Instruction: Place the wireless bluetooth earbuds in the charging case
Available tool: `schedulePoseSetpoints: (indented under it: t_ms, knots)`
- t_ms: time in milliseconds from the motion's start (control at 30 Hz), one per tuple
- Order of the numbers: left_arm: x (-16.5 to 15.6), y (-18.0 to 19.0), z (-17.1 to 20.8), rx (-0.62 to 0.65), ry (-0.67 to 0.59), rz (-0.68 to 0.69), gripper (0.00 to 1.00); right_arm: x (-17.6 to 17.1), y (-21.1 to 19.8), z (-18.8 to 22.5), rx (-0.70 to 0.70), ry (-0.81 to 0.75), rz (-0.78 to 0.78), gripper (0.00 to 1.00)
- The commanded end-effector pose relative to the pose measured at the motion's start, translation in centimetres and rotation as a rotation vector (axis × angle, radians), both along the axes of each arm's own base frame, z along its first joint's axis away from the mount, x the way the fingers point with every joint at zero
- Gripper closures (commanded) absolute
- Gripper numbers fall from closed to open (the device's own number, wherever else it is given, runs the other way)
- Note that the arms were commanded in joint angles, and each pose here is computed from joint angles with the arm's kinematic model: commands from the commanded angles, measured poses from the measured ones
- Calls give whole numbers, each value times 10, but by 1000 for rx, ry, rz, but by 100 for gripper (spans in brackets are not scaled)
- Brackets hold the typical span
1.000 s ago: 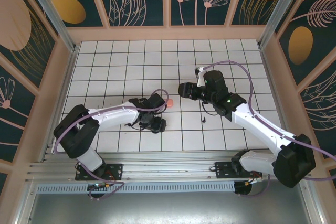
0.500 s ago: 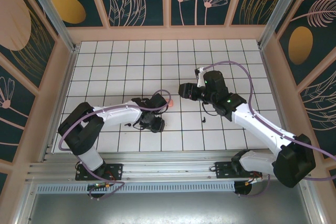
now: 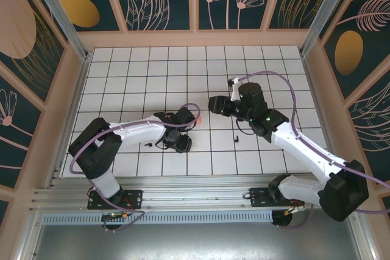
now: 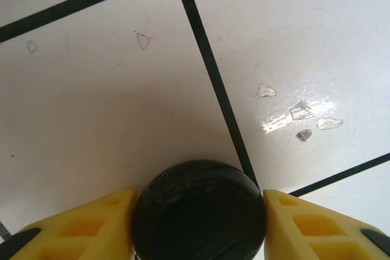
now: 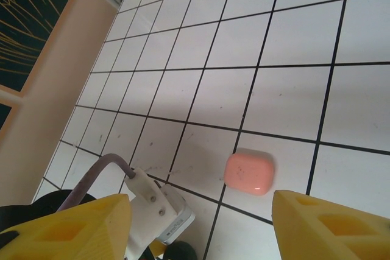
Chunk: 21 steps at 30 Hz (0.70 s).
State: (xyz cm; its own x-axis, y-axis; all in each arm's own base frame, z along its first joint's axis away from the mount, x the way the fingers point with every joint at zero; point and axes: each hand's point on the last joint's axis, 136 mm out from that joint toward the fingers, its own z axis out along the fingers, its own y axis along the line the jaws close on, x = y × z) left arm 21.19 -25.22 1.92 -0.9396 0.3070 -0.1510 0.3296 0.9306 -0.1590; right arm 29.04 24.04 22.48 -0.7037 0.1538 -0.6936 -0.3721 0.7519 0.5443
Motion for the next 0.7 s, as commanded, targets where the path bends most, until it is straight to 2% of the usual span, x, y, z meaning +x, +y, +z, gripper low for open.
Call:
schedulePoseSetpoints:
  t_ms: [0,200,300,500,667]
  knots:
    - [4,-21,25,-114,-33,-10,55,0,-7,8,-7,-85,-23,37]
    - [10,-56,63,-394,-31,53,57,-6,-27,21,30,-246,-82,37]
    - [23,-69,93,-546,-48,109,58,-16,-35,28,75,-355,-81,38]
    - [51,-72,146,-788,-118,241,59,-45,-54,32,196,-553,-85,39]
    - [59,-77,176,-930,-137,307,61,-59,-52,8,213,-563,-33,41]
